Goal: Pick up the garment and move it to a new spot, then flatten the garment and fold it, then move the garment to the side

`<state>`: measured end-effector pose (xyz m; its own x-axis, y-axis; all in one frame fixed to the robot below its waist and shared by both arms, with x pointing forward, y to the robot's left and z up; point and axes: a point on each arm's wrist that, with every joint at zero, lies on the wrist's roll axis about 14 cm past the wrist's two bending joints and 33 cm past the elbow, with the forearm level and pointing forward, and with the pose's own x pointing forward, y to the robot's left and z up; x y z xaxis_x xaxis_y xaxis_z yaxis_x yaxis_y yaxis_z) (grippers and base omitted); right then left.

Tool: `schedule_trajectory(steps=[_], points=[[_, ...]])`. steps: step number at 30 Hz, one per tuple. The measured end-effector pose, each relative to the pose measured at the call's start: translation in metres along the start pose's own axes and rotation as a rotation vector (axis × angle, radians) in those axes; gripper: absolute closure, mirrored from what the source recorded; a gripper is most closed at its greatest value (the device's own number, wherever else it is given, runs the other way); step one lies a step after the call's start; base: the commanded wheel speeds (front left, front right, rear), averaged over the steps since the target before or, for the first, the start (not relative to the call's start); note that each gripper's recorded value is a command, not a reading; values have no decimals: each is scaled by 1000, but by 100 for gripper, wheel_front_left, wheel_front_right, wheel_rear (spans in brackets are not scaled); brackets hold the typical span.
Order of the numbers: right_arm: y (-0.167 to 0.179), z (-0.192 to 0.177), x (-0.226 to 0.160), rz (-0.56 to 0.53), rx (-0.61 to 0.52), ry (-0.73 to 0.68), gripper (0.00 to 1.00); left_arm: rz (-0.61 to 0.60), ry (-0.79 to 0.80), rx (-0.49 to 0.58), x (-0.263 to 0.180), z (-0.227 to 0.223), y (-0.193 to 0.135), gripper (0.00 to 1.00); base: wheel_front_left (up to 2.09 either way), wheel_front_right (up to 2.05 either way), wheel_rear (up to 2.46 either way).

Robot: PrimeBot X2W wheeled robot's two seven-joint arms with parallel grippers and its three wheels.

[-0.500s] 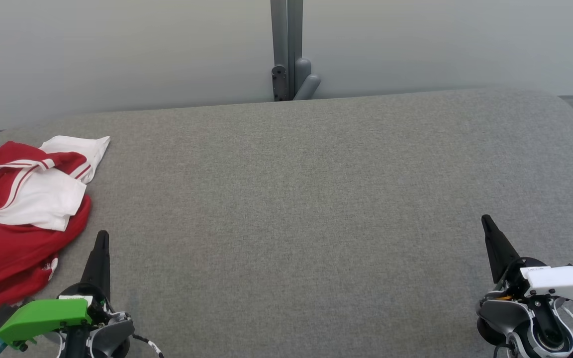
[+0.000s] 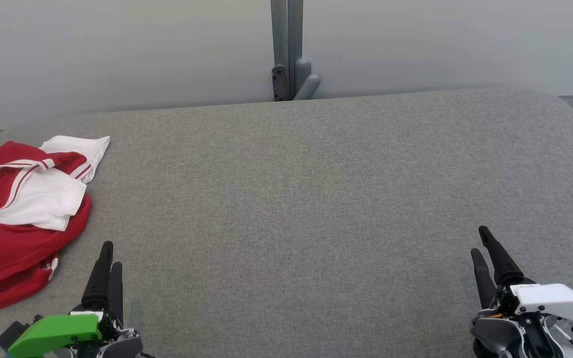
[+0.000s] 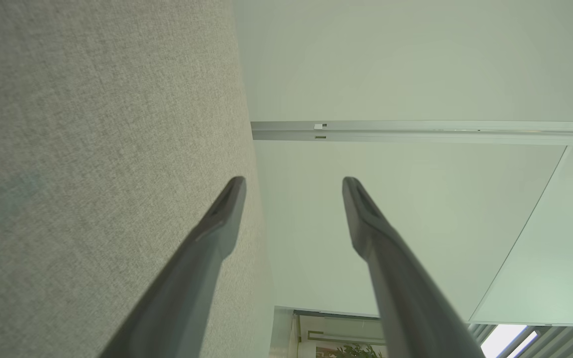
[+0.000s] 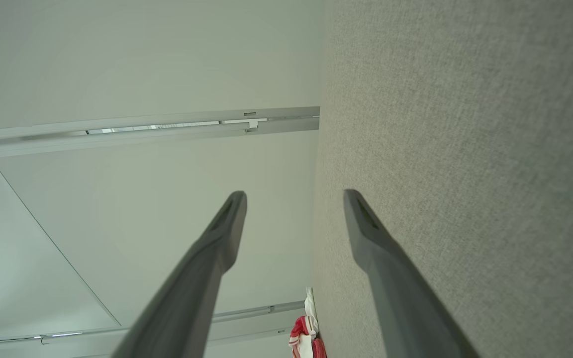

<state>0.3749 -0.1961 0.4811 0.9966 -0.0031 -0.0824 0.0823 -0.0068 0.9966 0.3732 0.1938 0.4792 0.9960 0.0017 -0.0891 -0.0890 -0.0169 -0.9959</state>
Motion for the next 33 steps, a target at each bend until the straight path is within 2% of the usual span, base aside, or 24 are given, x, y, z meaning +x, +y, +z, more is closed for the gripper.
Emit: schedule_trajectory(steps=[5,10,24,33], points=[[0,-2,0,-1,-55,-5,0,4,-6,25,-1,-2,1,0,0,0,0],[5,-3,1,10,-171,-7,0,13,-15,97,-1,-2,2,0,0,0,0],[31,-15,4,91,-589,-2,0,-3,-6,426,0,-8,-6,0,0,0,0],[29,-15,1,92,-776,-8,0,-8,13,632,-1,-15,-3,0,0,0,0]])
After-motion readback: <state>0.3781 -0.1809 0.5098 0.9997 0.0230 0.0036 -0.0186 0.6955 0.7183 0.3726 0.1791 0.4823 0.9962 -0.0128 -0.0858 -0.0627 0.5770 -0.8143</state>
